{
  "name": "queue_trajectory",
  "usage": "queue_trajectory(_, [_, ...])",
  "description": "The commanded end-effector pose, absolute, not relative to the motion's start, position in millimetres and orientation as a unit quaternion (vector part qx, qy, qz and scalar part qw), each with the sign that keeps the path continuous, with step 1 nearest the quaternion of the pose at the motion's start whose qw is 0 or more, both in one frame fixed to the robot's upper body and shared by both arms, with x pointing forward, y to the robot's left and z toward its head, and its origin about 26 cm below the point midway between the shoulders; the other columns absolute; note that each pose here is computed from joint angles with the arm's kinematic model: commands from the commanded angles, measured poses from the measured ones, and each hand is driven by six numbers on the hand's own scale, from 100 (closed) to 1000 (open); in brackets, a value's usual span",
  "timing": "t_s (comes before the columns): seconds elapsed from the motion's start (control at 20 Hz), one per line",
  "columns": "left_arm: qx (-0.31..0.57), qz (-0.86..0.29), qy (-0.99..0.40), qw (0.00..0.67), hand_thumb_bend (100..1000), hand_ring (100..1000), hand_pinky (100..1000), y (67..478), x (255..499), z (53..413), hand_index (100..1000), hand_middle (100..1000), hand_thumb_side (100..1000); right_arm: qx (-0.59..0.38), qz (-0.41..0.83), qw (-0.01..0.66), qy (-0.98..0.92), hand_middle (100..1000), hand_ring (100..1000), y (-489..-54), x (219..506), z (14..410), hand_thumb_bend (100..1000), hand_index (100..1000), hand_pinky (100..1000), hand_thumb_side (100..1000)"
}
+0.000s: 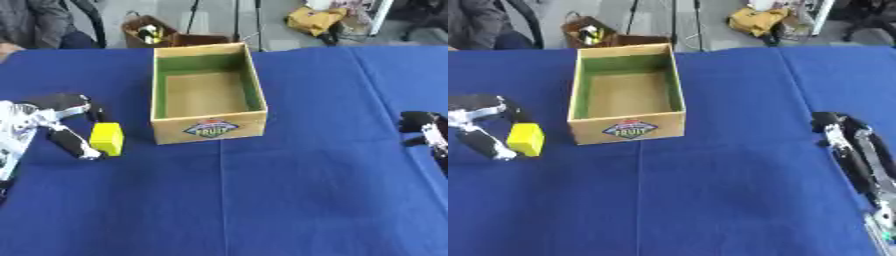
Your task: Pick up objects on the table and place them in the box.
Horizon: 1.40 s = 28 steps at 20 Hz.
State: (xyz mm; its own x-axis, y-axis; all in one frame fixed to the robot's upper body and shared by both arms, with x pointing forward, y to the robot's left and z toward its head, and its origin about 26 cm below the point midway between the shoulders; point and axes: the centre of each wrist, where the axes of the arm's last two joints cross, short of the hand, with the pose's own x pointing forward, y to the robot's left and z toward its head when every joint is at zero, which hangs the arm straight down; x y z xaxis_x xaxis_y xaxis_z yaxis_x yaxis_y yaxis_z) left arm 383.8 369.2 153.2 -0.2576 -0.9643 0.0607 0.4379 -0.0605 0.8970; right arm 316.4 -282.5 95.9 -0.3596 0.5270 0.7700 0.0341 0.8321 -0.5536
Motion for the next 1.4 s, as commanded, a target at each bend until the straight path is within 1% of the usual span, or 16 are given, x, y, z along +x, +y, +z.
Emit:
queue_trajectory(0.05, [0.314,-0.665,-0.434,0.52,577,763,807,370.1,387.9,161.7,816,721,352,-0.183,0.233,0.526,-0.797,669,722,-285.6,317.5,104.4,100,786,613,990])
queue_trajectory(0.2, [0.311,-0.665,-0.435,0.522,566,761,806,369.4,389.9,158.3,814,717,346,-0.182,0.233,0.526,-0.797,669,722,-285.5,317.5,104.4,100,786,613,990])
queue_trajectory(0.3, [0.31,-0.665,-0.434,0.523,540,750,802,369.2,390.9,156.4,807,703,334,-0.182,0.233,0.526,-0.797,669,722,-285.4,317.5,104.4,100,786,613,990])
queue_trajectory(0.4, [0.309,-0.665,-0.433,0.524,516,728,789,369.3,391.6,154.7,793,680,321,-0.182,0.232,0.526,-0.797,669,722,-285.4,317.5,104.3,100,786,613,990])
queue_trajectory(0.45, [0.31,-0.664,-0.433,0.524,497,703,771,369.5,391.7,154.2,775,654,309,-0.182,0.232,0.527,-0.797,669,722,-285.5,317.5,104.2,100,786,613,990])
queue_trajectory(0.5, [0.313,-0.662,-0.436,0.523,459,658,735,369.9,391.8,154.4,741,612,293,-0.182,0.232,0.527,-0.797,669,722,-285.6,317.4,104.1,100,786,613,990])
queue_trajectory(0.55, [0.317,-0.658,-0.44,0.522,427,615,680,370.3,391.7,155.1,709,573,277,-0.183,0.232,0.527,-0.797,669,722,-285.7,317.4,104.0,100,786,613,988])
queue_trajectory(0.6, [0.321,-0.654,-0.443,0.521,413,597,680,370.5,391.6,155.1,695,556,272,-0.183,0.232,0.527,-0.797,669,722,-285.7,317.4,103.9,100,786,613,990])
queue_trajectory(0.7, [0.333,-0.646,-0.45,0.52,299,477,546,371.3,391.5,155.9,578,442,234,-0.183,0.232,0.527,-0.797,669,722,-285.7,317.4,104.0,100,786,613,989])
queue_trajectory(0.75, [0.339,-0.641,-0.453,0.519,262,439,499,371.7,391.6,156.7,534,398,226,-0.183,0.232,0.527,-0.797,670,722,-285.7,317.4,104.1,100,786,613,989])
queue_trajectory(0.85, [0.349,-0.634,-0.458,0.516,250,429,487,371.8,391.7,156.0,524,388,224,-0.183,0.232,0.527,-0.797,669,722,-285.7,317.4,104.2,100,786,613,989])
queue_trajectory(0.9, [0.356,-0.629,-0.46,0.516,125,332,378,372.6,391.9,156.5,435,289,204,-0.183,0.232,0.527,-0.797,670,722,-285.8,317.4,104.0,100,786,613,989])
queue_trajectory(1.0, [0.365,-0.622,-0.464,0.515,100,307,350,373.2,392.0,156.0,415,266,199,-0.183,0.232,0.527,-0.797,669,722,-285.8,317.4,104.0,100,786,613,989])
queue_trajectory(1.4, [0.372,-0.614,-0.468,0.515,100,291,335,372.8,392.4,155.1,398,247,200,-0.183,0.231,0.527,-0.797,669,722,-286.1,317.4,104.2,100,786,613,988])
